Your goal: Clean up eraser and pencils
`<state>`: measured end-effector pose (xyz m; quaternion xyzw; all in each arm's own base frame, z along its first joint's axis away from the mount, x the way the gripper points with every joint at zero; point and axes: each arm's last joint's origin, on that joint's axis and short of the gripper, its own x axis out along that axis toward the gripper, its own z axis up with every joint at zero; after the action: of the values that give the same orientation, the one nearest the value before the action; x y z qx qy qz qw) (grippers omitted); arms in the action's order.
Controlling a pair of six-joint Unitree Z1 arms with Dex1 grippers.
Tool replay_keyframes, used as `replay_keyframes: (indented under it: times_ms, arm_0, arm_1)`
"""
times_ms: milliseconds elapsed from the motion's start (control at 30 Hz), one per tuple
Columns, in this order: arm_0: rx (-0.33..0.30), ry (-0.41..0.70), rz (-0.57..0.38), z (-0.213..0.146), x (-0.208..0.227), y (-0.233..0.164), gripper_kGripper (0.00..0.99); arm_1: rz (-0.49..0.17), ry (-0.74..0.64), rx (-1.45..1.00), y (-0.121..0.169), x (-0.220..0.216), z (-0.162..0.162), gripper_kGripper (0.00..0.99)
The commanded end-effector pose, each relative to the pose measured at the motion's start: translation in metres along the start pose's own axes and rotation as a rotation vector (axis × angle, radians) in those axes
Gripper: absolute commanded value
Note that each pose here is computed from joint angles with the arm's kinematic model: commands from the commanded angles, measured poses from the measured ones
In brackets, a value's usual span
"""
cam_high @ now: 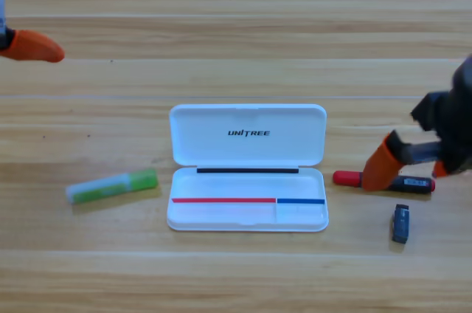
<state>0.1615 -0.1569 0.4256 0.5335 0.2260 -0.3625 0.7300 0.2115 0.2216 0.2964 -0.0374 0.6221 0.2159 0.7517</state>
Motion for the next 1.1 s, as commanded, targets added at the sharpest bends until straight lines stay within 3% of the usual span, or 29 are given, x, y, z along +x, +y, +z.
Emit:
replay_keyframes:
  times_ms: [33,367,533,800,1067,1100]
  arm_0:
    - [0.020,0.108,-0.073,0.007,0.032,0.008,0.945]
    - [-0.046,0.161,-0.200,-0.009,0.070,0.022,0.914]
    - [-0.030,0.170,-0.272,-0.017,0.092,0.025,0.874]
    - [-0.065,0.278,-0.359,-0.034,0.138,0.021,0.882]
    - [-0.079,0.324,-0.442,-0.041,0.174,0.007,0.882]
    - [-0.081,0.325,-0.451,-0.042,0.177,0.005,0.882]
  arm_1:
    - [-0.113,0.123,0.191,-0.019,0.048,0.010,0.986]
    - [-0.212,0.189,0.385,-0.037,0.089,0.012,0.962]
    - [-0.225,0.196,0.444,-0.047,0.107,0.017,0.930]
    - [-0.236,0.194,0.486,-0.050,0.129,0.023,0.887]
    - [-0.241,0.210,0.491,-0.051,0.138,0.024,0.807]
    - [-0.239,0.209,0.491,-0.051,0.138,0.024,0.753]
